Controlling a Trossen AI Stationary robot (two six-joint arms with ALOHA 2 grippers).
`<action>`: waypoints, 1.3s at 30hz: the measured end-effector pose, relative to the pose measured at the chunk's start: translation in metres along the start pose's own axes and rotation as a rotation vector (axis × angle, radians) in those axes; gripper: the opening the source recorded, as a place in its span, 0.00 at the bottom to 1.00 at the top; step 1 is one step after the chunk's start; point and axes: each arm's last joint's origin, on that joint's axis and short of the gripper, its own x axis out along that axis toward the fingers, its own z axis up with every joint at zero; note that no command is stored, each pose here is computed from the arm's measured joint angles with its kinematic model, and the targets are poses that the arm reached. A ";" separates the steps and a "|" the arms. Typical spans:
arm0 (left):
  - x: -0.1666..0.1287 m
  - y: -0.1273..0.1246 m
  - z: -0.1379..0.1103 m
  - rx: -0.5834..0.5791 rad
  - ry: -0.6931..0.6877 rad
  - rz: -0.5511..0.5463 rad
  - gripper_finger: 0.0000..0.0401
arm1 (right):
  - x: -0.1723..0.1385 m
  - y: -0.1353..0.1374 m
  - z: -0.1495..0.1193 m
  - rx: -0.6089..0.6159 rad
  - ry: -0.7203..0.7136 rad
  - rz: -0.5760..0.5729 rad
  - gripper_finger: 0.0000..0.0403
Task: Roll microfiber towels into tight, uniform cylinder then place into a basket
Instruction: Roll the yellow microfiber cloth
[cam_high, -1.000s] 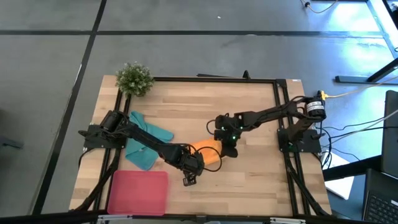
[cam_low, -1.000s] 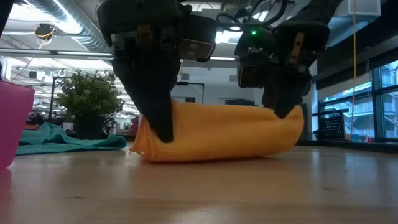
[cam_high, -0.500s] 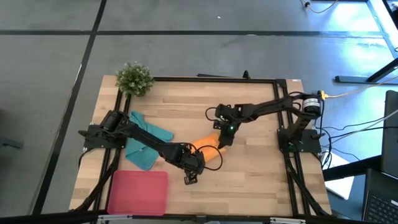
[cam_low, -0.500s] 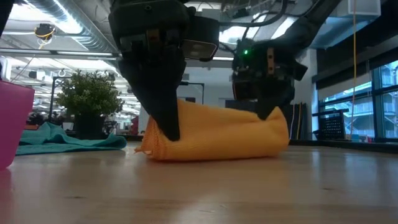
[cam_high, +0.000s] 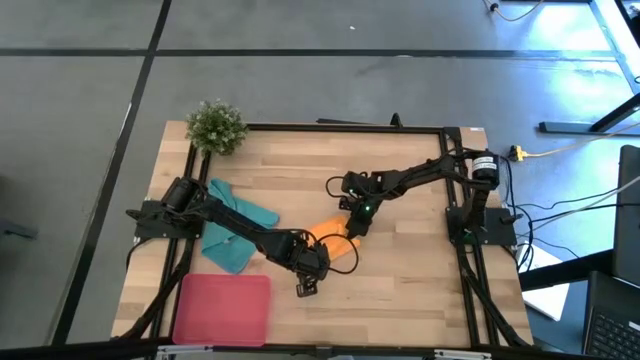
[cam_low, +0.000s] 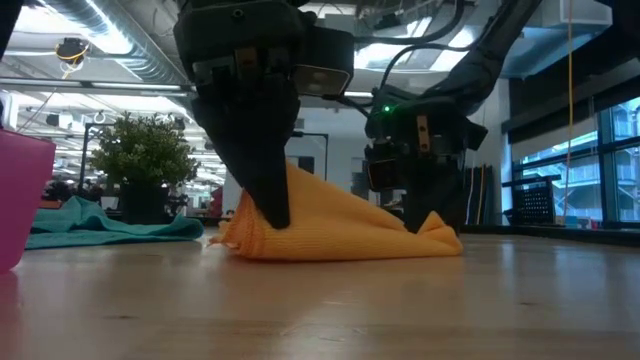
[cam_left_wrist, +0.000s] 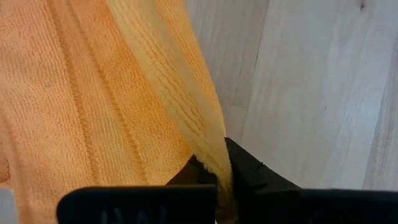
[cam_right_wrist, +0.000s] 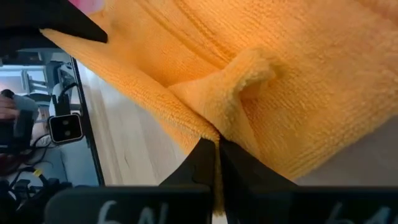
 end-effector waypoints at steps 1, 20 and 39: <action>0.000 0.000 0.000 -0.009 0.000 -0.001 0.00 | 0.001 -0.001 0.000 0.002 0.003 -0.002 0.03; 0.002 0.033 0.007 -0.312 0.089 0.081 0.00 | 0.005 -0.003 -0.001 -0.026 -0.006 -0.059 0.03; 0.016 0.051 0.001 -0.357 0.101 0.122 0.00 | 0.008 0.002 0.001 -0.153 -0.020 0.019 0.04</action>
